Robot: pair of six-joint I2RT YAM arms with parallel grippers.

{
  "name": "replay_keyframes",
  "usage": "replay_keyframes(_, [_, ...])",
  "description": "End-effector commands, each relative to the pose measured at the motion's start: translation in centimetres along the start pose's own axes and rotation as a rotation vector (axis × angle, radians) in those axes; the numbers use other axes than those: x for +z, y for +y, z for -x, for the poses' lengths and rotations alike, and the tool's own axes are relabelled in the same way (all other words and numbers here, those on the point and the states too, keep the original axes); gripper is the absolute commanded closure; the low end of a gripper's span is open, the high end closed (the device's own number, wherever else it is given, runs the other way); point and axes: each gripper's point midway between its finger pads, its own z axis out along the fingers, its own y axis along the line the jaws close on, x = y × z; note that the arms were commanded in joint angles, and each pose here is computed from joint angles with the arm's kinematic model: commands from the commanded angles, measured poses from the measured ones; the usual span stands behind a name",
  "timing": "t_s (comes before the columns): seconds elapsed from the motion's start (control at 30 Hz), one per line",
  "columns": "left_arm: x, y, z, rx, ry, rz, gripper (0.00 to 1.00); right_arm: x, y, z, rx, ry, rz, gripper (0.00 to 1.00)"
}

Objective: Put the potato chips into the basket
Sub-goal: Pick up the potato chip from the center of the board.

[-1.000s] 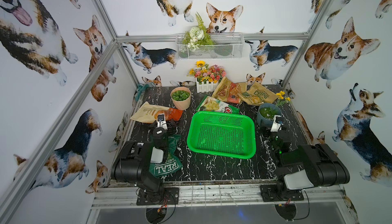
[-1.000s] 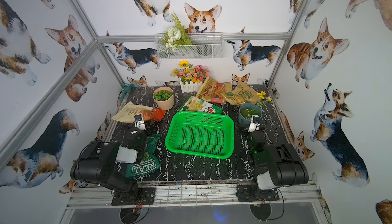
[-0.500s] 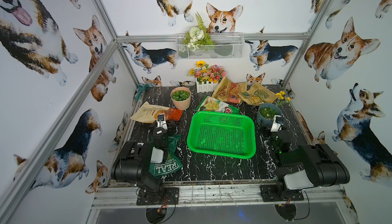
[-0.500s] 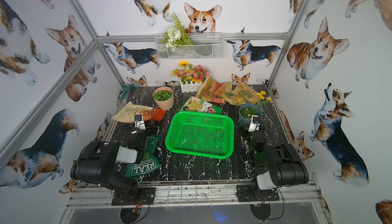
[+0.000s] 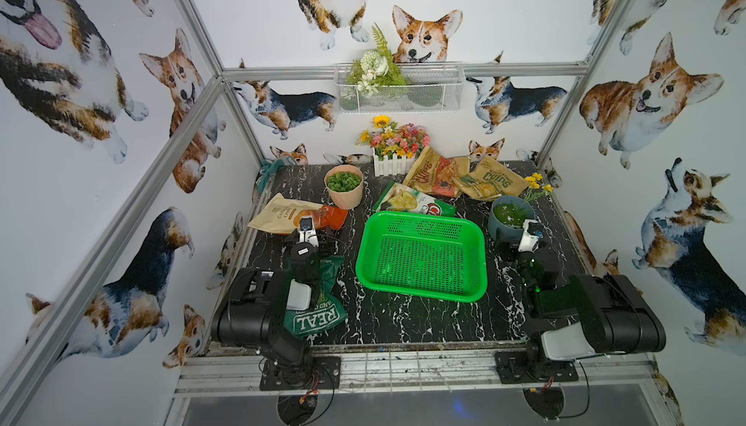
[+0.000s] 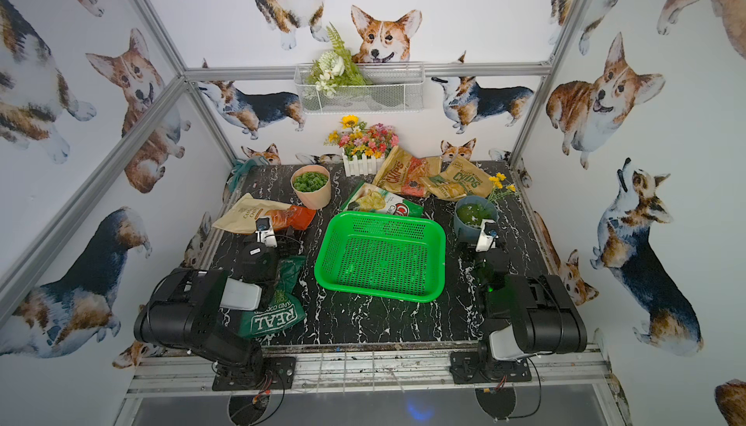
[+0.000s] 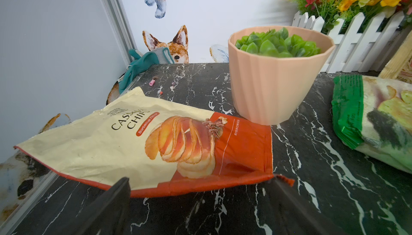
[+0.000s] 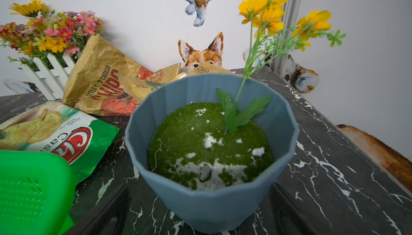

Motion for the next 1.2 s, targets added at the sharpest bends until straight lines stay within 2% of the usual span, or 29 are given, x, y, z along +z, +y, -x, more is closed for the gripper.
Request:
replay_keyframes(0.0, [0.1, 0.1, 0.9, -0.011, -0.033, 0.003, 0.00, 0.0, 0.5, 1.2, 0.005, -0.046, 0.023, 0.00])
replay_keyframes(0.23, [-0.2, 0.1, 1.0, -0.009, -0.042, 0.009, 0.00, 0.1, 0.7, 1.2, -0.005, -0.042, 0.026, 0.00])
replay_keyframes(0.4, [-2.8, -0.7, 2.3, 0.045, -0.133, 0.052, 0.01, -1.7, 1.2, 3.2, -0.041, -0.109, -0.006, 0.03])
replay_keyframes(0.5, [-4.9, -0.3, 3.2, 0.062, -0.211, 0.124, 0.01, -2.6, 2.7, 4.5, -0.085, -0.119, 0.016, 0.05])
replay_keyframes(0.63, [-5.8, -2.4, 4.0, 0.154, -0.229, 0.115, 0.00, -3.9, 3.7, 6.8, -0.020, -0.164, 0.043, 0.08])
replay_keyframes(0.7, [-5.9, -2.6, 4.3, 0.157, -0.222, 0.125, 0.00, -4.2, 4.1, 7.4, 0.006, -0.154, 0.060, 0.11])
replay_keyframes(0.8, [-5.9, -2.7, 4.6, 0.127, -0.192, 0.121, 0.01, -4.3, 4.7, 8.8, 0.073, -0.139, 0.088, 0.15])
replay_keyframes(0.87, [-5.4, -3.4, 4.5, 0.129, -0.128, 0.084, 0.01, -4.0, 5.4, 9.8, 0.140, -0.111, 0.106, 0.18])
replay_keyframes(0.97, [-5.1, -3.9, 5.3, 0.083, -0.056, 0.047, 0.00, -2.8, 7.9, 10.6, 0.229, -0.003, 0.193, 0.19])
replay_keyframes(1.07, [-5.6, -3.3, 6.8, -0.026, 0.001, 0.032, 0.01, -1.6, 12.0, 10.9, 0.236, 0.103, 0.284, 0.19])
replay_keyframes(1.17, [-6.3, -1.7, 7.7, -0.175, 0.053, 0.057, 0.02, -1.3, 16.9, 11.5, 0.190, 0.144, 0.388, 0.19])
